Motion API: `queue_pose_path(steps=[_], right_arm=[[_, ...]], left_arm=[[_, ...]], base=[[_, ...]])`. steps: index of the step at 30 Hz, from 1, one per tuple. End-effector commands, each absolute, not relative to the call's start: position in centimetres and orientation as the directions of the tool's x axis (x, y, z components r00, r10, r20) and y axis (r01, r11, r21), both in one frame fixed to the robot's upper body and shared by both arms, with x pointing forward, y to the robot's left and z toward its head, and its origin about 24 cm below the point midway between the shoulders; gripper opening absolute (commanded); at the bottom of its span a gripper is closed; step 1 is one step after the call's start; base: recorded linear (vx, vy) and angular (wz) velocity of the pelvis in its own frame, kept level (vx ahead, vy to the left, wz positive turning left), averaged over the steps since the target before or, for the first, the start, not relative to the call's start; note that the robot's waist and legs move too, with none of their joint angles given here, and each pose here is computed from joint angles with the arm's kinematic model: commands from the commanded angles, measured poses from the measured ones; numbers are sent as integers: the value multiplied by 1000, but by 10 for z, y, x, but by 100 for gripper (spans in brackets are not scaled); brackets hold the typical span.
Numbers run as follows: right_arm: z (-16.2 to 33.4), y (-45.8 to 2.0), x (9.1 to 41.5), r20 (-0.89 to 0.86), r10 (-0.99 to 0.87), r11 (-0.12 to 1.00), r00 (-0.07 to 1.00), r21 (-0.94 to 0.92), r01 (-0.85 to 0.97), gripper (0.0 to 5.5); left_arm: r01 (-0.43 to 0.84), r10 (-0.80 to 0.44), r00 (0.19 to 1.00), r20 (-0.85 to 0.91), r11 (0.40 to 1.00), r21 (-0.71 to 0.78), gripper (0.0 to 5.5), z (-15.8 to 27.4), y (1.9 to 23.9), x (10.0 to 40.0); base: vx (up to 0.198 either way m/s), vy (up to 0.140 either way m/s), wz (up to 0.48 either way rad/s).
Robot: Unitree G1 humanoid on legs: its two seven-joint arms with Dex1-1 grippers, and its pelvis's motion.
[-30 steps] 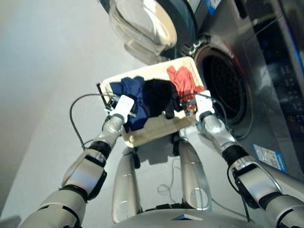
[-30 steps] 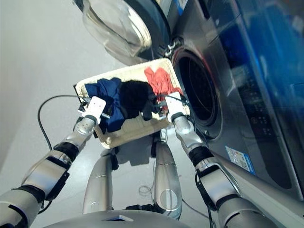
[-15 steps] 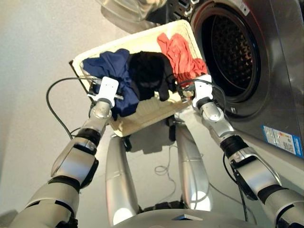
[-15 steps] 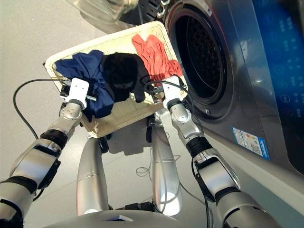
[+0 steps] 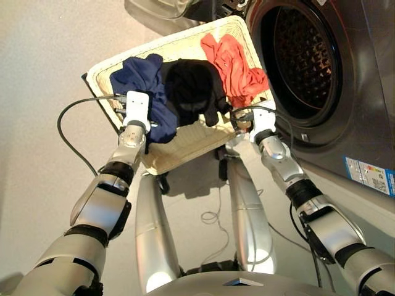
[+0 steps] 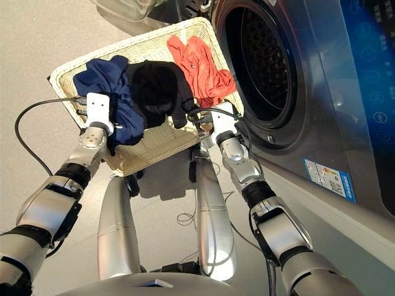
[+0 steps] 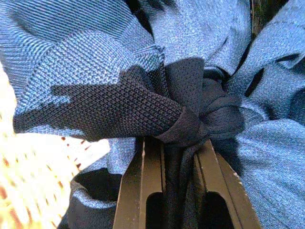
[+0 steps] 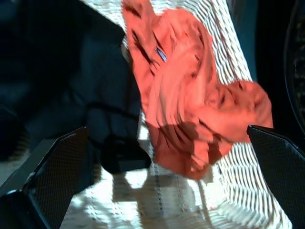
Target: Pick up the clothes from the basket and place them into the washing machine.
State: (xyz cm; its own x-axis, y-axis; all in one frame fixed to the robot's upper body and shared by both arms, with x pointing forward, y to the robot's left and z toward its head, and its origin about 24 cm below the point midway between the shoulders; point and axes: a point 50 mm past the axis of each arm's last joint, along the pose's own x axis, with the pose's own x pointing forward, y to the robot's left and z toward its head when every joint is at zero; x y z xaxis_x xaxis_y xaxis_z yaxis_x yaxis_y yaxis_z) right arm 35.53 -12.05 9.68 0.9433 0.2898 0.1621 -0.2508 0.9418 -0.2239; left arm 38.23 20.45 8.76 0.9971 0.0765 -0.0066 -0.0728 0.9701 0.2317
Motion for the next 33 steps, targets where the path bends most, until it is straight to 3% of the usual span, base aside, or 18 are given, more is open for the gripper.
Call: queue_pose_path(steps=[1,8,12,14,20,27,33], right_arm=[[103,-112,346,246,344,927,906,-244,-285,550],[78,-121,346,101,389,846,916,-432,-312,550],[77,-116,345,68,449,778,891,-519,-353,550],[79,-113,344,66,474,762,878,-530,-371,550],[104,-84,339,73,660,566,748,-703,-431,550],[121,-57,336,83,744,460,663,-784,-418,550],[127,-45,336,75,776,396,627,-831,-391,550]], left_arm=[[-100,98,995,34,992,76,0,80,208,373],[-17,49,982,180,984,-175,0,93,186,361],[61,3,967,256,968,-242,0,105,171,355],[82,-12,961,275,965,-247,0,108,168,354],[203,-94,926,365,941,-272,0,128,148,348],[272,-116,909,399,893,-358,0,136,128,342],[364,-217,893,394,862,-352,0,132,104,333]], base=[[28,-64,175],[26,-47,50],[7,-13,26],[0,0,0],[0,0,0],[0,0,0],[0,0,0]])
